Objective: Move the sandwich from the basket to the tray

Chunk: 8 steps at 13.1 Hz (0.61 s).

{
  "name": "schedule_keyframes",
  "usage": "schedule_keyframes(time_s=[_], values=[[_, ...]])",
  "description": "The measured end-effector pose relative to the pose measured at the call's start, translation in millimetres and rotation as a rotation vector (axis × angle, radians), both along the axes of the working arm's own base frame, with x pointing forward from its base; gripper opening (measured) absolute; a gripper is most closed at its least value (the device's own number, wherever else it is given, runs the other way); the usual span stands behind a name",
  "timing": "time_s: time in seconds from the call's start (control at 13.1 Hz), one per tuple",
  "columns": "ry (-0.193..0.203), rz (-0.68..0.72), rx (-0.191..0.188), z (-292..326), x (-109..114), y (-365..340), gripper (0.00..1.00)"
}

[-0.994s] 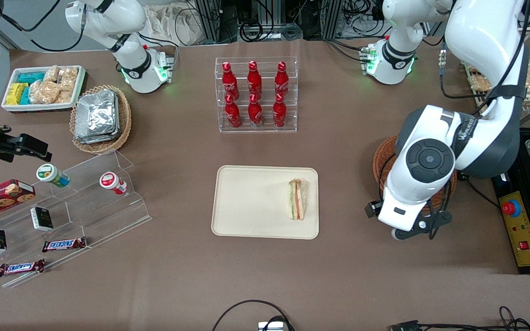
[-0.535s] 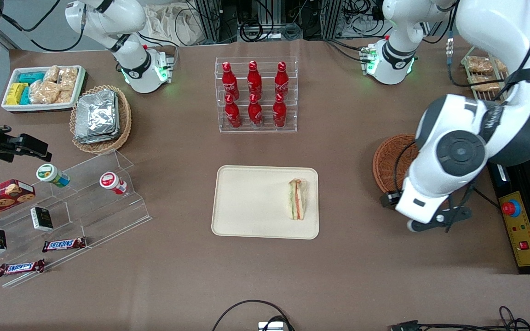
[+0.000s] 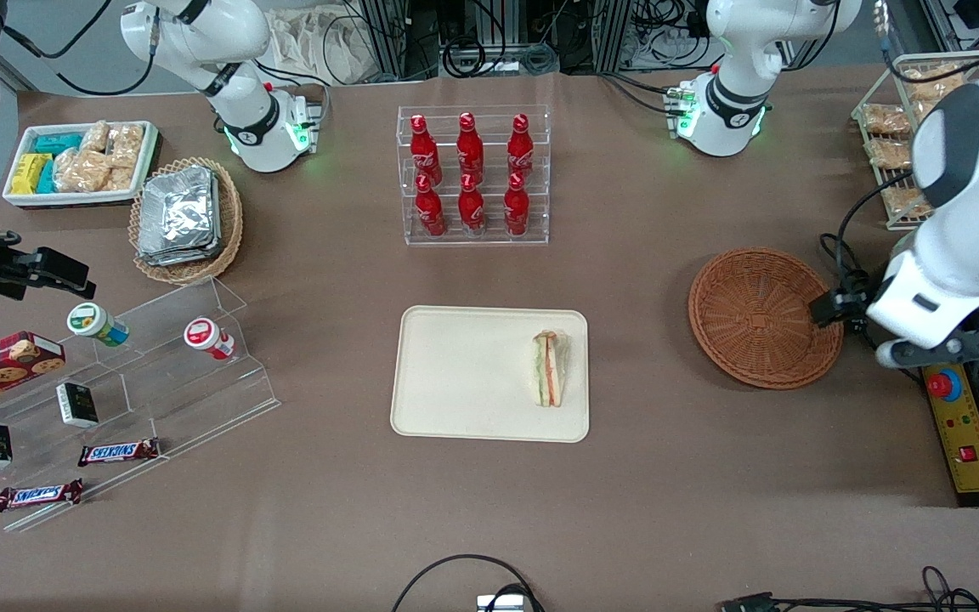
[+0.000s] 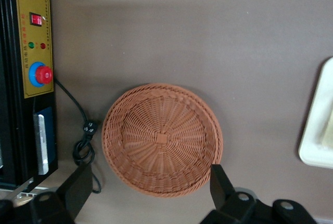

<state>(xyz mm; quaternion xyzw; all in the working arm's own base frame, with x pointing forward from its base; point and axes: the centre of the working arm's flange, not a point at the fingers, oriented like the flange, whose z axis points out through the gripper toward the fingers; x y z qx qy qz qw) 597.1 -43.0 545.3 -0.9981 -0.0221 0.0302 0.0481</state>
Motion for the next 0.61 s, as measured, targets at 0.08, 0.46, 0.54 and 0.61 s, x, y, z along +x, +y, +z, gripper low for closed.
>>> schedule_keyframes(time_s=[0.08,0.46,0.54,0.61], values=[[0.000,-0.020,-0.015,14.7,-8.8,10.2,1.00],[-0.042,-0.053,-0.051,80.0,-52.8,13.0,1.00],[-0.057,-0.055,-0.054,90.0,-59.2,12.1,1.00],[-0.067,-0.056,-0.060,96.7,-63.6,11.0,1.00]])
